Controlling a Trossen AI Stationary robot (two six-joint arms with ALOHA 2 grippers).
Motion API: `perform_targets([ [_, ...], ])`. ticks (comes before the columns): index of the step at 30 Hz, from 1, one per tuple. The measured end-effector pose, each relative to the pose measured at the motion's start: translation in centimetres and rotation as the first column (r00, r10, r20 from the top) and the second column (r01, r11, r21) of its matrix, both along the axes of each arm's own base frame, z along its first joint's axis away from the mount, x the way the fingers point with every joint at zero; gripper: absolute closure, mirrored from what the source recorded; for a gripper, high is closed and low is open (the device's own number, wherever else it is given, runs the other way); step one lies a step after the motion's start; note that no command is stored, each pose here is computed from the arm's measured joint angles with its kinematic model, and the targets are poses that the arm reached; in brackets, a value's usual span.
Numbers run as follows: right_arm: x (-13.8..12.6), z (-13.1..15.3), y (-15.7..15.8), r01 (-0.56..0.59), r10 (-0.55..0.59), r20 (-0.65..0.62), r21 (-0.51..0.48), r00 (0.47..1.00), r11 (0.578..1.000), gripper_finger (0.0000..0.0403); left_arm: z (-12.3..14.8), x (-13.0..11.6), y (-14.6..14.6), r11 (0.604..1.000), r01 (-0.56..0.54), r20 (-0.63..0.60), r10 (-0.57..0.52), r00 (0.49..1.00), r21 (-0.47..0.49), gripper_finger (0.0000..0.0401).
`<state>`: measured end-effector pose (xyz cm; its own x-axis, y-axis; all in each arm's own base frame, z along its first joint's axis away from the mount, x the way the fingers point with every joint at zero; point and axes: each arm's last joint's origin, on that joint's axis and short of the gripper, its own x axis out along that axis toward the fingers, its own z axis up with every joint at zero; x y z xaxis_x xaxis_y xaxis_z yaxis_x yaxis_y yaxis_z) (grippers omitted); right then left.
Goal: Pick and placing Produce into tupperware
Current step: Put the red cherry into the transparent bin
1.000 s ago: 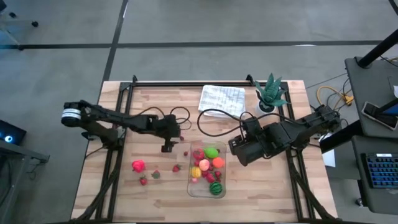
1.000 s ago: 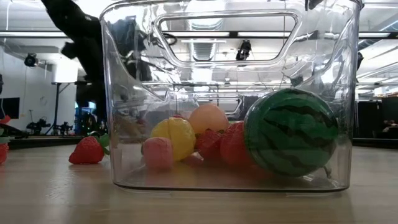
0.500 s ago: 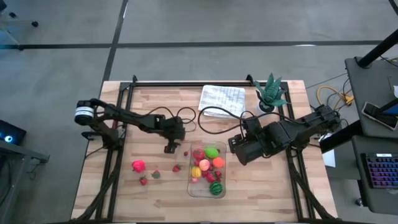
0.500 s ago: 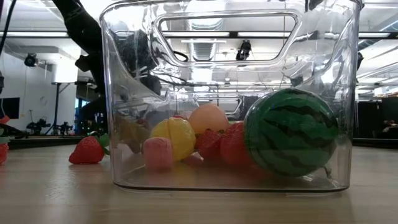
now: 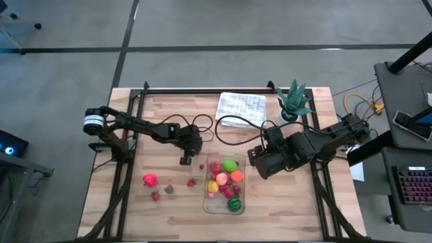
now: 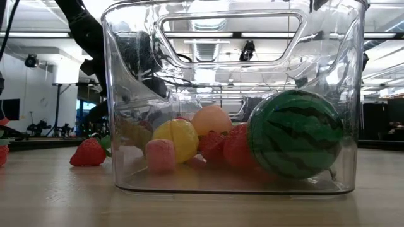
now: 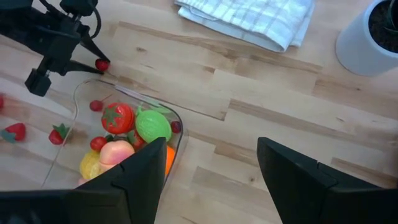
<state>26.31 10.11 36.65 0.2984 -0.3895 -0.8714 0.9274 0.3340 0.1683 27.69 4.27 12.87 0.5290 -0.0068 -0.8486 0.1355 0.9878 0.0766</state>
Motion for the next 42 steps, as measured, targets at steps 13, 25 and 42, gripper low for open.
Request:
perform_targets([
  [13, 0.0, -0.1, 0.0, 0.0, 0.0, -0.004, -0.002, 1.0, 1.0, 0.0161, 0.9, 0.4, 0.2, 0.999, -0.02, 0.004, 0.02, 1.0, 0.031, 0.0349],
  [25, -0.4, 0.4, -0.2, -0.029, 0.03, 0.009, -0.025, 1.0, 0.999, 0.0161, 14.9, -1.2, -3.4, 0.999, -0.024, 0.273, 0.034, 0.961, -0.038, 0.035],
  [42, 0.1, 2.2, -0.1, -0.458, 0.451, -0.079, -0.179, 0.889, 0.871, 0.0161, 11.6, 6.1, -11.2, 0.965, 0.019, 0.199, 0.035, 0.979, -0.26, 0.035],
])
